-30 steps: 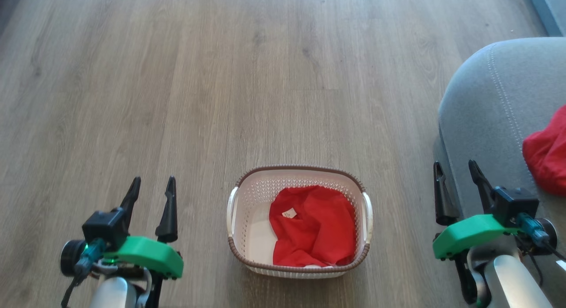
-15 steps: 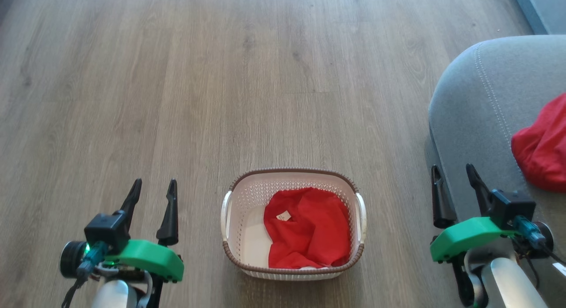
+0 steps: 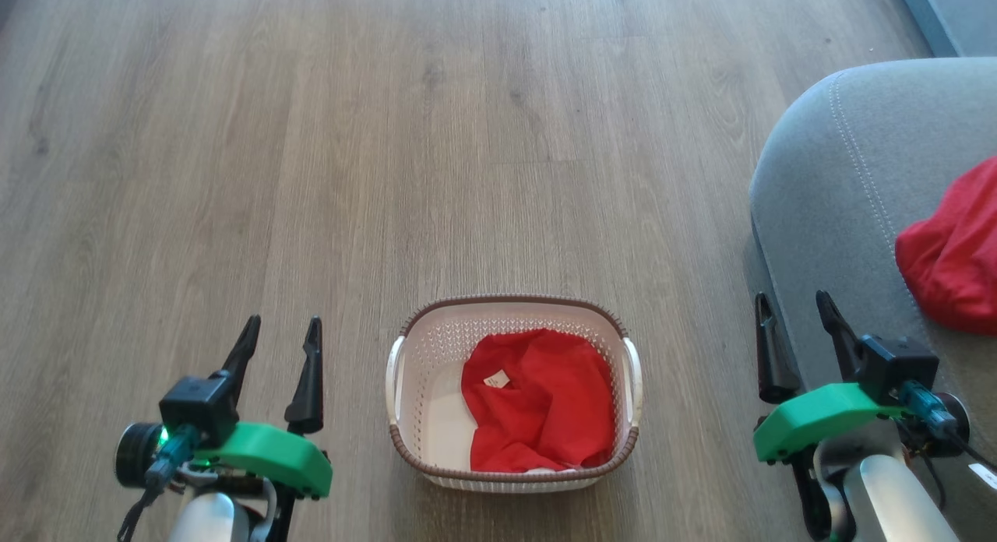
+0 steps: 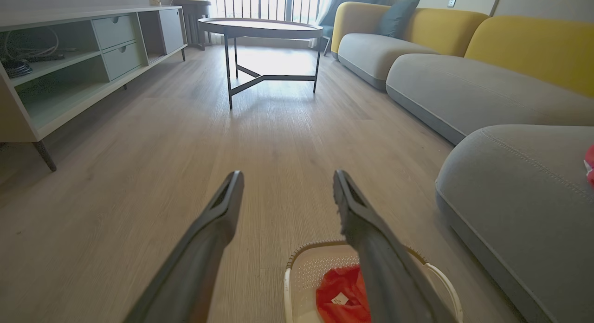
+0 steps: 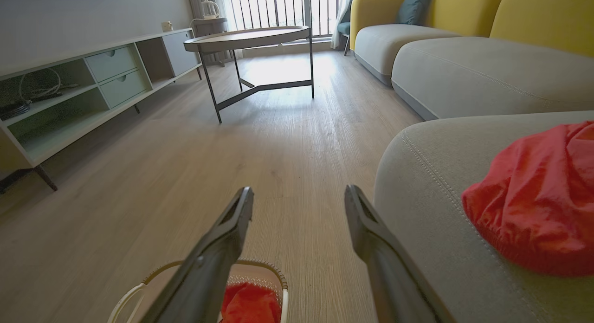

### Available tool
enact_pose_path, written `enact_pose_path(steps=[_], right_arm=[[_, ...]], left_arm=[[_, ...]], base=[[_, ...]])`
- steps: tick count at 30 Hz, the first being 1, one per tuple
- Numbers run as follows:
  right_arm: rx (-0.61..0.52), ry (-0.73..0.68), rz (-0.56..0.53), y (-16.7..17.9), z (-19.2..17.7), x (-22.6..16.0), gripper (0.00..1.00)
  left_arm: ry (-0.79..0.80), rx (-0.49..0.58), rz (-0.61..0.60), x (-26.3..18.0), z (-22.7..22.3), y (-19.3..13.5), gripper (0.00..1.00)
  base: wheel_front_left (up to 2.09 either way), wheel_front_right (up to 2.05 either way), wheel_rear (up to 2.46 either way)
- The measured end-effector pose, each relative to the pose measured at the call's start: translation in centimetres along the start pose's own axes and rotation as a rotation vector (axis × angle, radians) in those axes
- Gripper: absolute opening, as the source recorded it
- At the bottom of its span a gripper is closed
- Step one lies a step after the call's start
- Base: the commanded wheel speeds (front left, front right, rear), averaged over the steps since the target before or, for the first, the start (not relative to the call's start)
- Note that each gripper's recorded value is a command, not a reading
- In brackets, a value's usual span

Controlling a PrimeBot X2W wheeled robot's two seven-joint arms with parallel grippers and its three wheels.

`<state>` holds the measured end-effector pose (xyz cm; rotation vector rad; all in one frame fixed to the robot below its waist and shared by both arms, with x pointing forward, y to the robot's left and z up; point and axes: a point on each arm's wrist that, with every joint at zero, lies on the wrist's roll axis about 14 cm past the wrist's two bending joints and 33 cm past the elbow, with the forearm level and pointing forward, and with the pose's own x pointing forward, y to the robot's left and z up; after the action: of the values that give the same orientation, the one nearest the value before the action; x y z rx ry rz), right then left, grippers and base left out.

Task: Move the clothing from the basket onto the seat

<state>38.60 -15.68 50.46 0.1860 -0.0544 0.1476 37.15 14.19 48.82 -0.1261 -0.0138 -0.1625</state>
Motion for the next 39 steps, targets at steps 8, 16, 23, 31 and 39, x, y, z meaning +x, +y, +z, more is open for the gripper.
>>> enact_pose_path(steps=[8,16,23,31,39], right_arm=[[0.003,0.007,-0.010,-0.3,-0.3,0.0,1.00],[0.010,0.024,-0.031,-1.1,-1.1,1.0,1.00],[0.003,0.001,-0.031,-1.6,-0.9,3.6,1.00],[0.000,0.002,-0.044,-2.7,-2.3,7.5,1.00],[-0.015,0.021,-0.076,-4.7,-4.5,9.8,1.00]], left_arm=[[0.014,-0.002,-0.017,0.2,-0.5,-0.5,1.00],[0.089,-0.017,-0.070,1.1,-3.1,-2.2,1.00],[0.129,-0.028,-0.124,3.8,-4.8,-3.5,1.00],[0.207,-0.054,-0.225,7.8,-8.9,-6.2,1.00],[0.306,-0.090,-0.329,10.7,-14.3,-9.0,1.00]], base=[[0.00,0.00,0.00],[0.00,0.00,0.00],[0.00,0.00,0.00],[0.00,0.00,0.00],[0.00,0.00,0.00]])
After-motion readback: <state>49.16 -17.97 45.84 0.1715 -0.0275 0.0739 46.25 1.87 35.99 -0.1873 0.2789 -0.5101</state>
